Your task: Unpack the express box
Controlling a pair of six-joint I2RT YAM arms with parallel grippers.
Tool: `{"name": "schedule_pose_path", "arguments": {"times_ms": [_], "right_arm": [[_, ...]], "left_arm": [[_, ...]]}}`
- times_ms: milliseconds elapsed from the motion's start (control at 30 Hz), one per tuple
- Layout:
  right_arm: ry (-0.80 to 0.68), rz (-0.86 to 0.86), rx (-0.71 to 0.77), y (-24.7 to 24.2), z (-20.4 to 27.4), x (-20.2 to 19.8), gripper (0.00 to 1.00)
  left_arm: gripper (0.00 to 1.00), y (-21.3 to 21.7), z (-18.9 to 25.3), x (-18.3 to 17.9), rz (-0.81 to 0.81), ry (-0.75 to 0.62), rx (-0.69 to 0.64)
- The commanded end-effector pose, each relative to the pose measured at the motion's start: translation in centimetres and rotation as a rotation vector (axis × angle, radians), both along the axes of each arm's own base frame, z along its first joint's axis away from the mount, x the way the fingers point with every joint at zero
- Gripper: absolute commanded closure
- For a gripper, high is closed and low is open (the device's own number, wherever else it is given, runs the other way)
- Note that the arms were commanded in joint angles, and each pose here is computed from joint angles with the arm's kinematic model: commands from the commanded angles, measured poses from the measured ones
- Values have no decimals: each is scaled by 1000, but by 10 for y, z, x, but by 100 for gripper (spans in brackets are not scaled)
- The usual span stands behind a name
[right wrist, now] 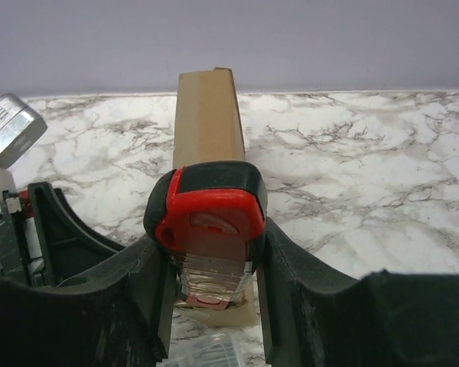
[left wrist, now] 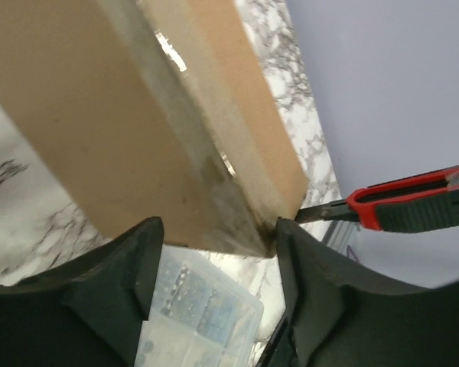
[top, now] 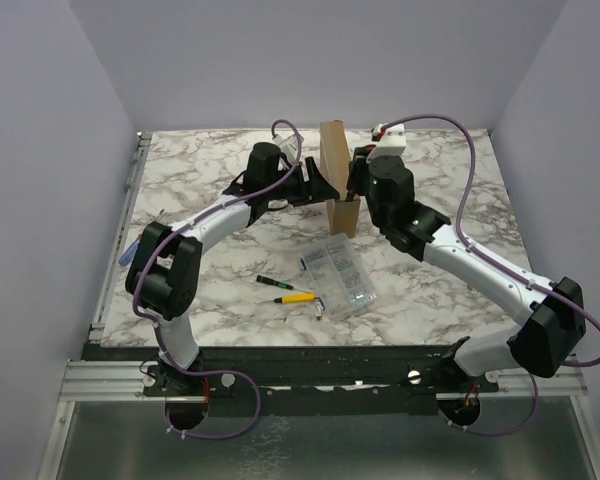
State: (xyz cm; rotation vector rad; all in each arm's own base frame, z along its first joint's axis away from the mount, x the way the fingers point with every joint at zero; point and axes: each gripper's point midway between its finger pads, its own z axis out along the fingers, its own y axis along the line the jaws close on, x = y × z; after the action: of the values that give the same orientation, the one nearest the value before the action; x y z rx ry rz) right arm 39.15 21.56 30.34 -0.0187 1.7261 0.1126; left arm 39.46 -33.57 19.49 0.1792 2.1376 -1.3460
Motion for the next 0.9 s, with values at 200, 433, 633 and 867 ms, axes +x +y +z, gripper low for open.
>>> {"name": "schedule_pose_path", "arguments": {"times_ms": [200,433,633,867], "right_arm": [[-45,-60,36,-11,-5,-3,100],[-51,-64,34,-12,-7,-4,100],[-71,-78,26,-4,0,-8,100],[-90,-78,39,7,11,-19,100]], "left_arm": [[56,34,16,9,214,-72,-4],[67,5,1,9,195,-51,-30],[73,-20,-6,4,188,-45,-18],[75,-25,1,-2,223,-56,0]]}}
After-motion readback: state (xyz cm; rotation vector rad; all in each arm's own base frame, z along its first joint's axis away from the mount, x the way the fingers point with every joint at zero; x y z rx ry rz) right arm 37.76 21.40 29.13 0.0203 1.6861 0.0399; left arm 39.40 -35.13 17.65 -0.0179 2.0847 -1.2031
